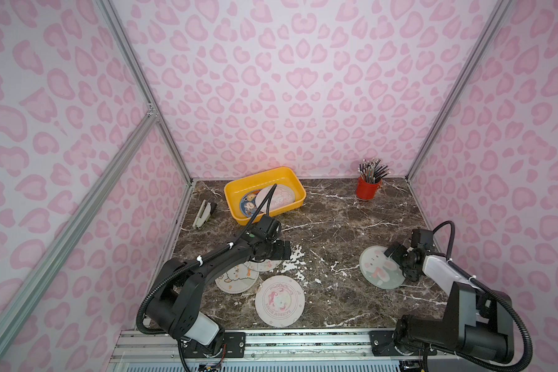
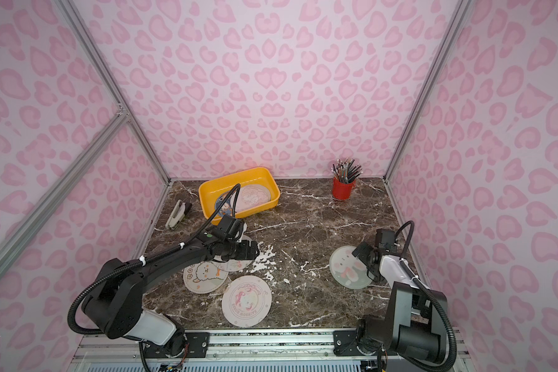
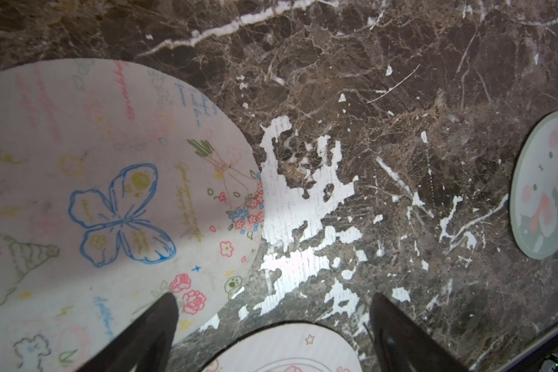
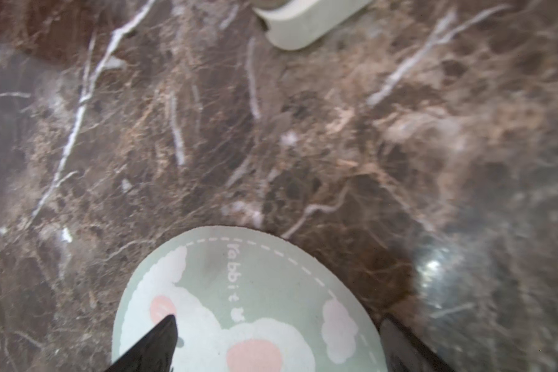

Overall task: Put the coasters into the storage box
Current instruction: Move the coaster to the center of the board.

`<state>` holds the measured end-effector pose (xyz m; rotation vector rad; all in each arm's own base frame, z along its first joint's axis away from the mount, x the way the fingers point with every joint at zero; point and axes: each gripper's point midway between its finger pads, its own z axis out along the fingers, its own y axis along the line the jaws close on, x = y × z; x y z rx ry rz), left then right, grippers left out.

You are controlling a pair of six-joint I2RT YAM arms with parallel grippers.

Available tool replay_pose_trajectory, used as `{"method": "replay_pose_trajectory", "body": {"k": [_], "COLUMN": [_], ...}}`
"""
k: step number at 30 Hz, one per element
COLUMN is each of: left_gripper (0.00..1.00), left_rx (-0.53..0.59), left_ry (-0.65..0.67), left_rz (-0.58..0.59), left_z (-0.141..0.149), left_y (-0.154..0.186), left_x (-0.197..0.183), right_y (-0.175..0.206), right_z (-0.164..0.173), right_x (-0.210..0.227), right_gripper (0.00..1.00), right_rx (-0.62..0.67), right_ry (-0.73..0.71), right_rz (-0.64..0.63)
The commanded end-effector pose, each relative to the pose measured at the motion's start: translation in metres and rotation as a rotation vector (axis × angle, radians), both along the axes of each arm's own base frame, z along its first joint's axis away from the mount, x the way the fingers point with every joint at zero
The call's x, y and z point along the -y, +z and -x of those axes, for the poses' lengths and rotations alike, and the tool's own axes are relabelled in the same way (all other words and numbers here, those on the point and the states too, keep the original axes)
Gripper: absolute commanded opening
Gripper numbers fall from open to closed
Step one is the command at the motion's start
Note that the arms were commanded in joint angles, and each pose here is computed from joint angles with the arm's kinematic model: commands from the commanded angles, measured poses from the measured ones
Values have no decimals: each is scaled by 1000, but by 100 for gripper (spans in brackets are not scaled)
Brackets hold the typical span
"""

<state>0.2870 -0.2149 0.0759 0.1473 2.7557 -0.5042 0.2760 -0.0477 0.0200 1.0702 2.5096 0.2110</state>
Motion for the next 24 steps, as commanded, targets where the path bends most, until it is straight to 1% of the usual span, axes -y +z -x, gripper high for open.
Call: {"method": "replay_pose_trajectory", "body": {"k": [1,4,7,17,20,24], "left_gripper": [95,95,96,96,96,96], "left_rx": [10,10,12,16,17,17], "left_ry": [5,5,7,4,-3,-10], "left_rz": [8,10,9,13,12,14], "left_z": [-2,-1,-1,-2,-2,-2], "left_y": [1,1,1,3,3,3], "left_x": [1,1,1,4,6,10], "right_y": [-22,-24,-25,-25,-18,4], "right_z": [29,23,20,24,19,6], "right_x": [-52,-76,-100,-174,-183,-172], "right_gripper": [99,99,99,99,99,99], "right_rx": [-148,-167,-168,-182,-174,-127], "right_ry": [65,156,212,363,415,431], "right_rz": [-196,-192,-217,-273,-225,-133]}}
